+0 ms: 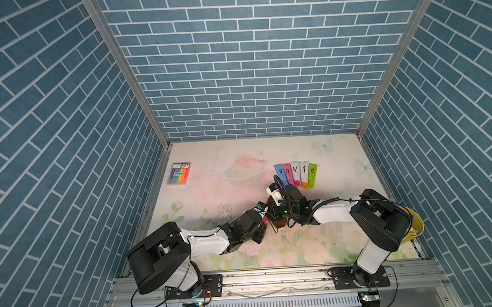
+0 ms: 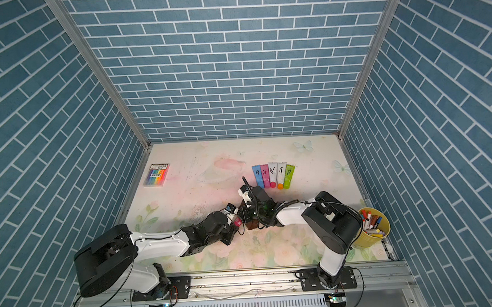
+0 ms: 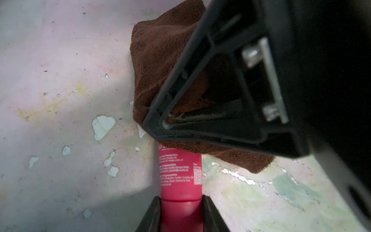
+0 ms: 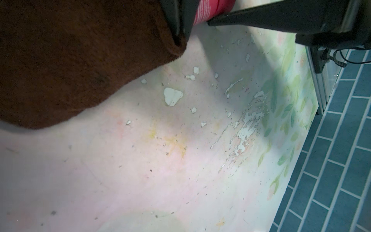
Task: Wipe the surface of the toothpaste tube
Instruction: Wipe the dirt from the toothpaste tube.
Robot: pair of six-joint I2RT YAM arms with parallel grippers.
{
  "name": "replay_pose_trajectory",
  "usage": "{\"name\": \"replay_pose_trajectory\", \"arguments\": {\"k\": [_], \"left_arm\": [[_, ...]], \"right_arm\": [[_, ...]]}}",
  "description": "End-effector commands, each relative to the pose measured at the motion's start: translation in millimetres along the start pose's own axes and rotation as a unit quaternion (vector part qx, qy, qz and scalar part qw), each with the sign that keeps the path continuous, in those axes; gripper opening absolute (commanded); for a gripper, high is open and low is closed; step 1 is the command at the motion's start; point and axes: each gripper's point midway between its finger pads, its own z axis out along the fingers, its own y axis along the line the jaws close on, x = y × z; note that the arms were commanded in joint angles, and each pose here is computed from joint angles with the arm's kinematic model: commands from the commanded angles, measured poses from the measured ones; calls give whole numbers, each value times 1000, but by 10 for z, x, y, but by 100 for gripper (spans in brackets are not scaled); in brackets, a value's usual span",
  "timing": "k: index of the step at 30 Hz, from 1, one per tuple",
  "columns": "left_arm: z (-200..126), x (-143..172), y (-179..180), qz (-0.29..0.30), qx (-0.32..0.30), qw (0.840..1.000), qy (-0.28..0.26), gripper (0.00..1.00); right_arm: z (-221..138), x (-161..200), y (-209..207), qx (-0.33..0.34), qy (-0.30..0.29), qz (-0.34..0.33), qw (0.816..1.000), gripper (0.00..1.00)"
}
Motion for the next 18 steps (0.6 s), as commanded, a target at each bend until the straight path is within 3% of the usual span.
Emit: {"name": "replay_pose_trajectory", "arguments": {"k": [1,5,8,18], "left_arm": [[-33,-91,23,-2,-7,1000,-19,23],[-52,-92,20,-5,-4,1000,-22,22],[-62,-96,14,-6,-2,1000,-24,22],[-5,-80,-4,1,0,1000,-14,21]], "right_arm": [[-175,645,-819,125,94,98,983,0],[-344,558,-1299,189,77,126,971,0],[-317,458,-1342,199,79,116,970,0],[-189,579,-447,83,101,59,990,0]]}}
